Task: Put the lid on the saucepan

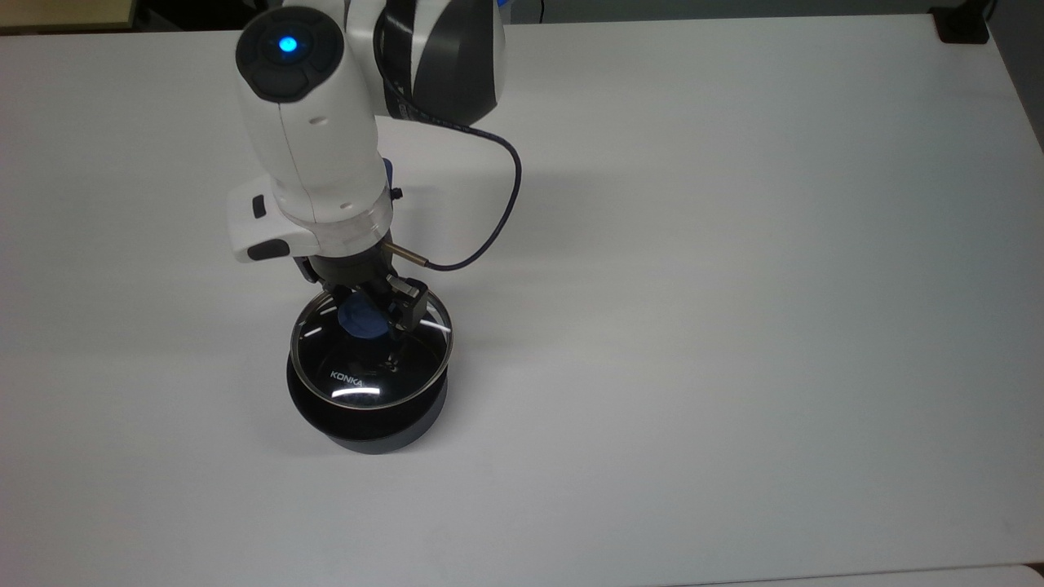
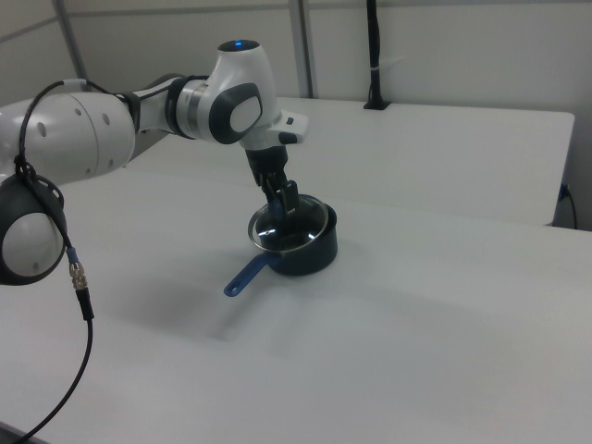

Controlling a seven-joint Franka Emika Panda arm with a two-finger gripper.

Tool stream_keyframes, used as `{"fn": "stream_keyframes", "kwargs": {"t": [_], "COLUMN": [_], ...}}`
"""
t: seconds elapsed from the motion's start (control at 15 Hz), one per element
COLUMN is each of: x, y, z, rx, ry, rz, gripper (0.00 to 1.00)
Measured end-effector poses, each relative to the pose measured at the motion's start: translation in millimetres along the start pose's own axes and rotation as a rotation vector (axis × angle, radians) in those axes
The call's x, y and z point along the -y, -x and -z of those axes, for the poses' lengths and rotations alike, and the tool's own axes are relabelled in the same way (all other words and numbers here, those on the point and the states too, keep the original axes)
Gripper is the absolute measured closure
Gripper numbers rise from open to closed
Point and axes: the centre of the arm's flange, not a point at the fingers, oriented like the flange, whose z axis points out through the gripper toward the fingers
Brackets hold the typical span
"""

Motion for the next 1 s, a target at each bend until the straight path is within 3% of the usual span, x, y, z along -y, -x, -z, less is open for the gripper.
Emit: {"fn": "stream_keyframes", "kwargs": {"t": [1.0], "x": [5.3], "y": [-6.9], "z": [11.7], "rx": [-0.033], "ry": [-0.014], "rz": [-0.049], "gripper": [0.33]}}
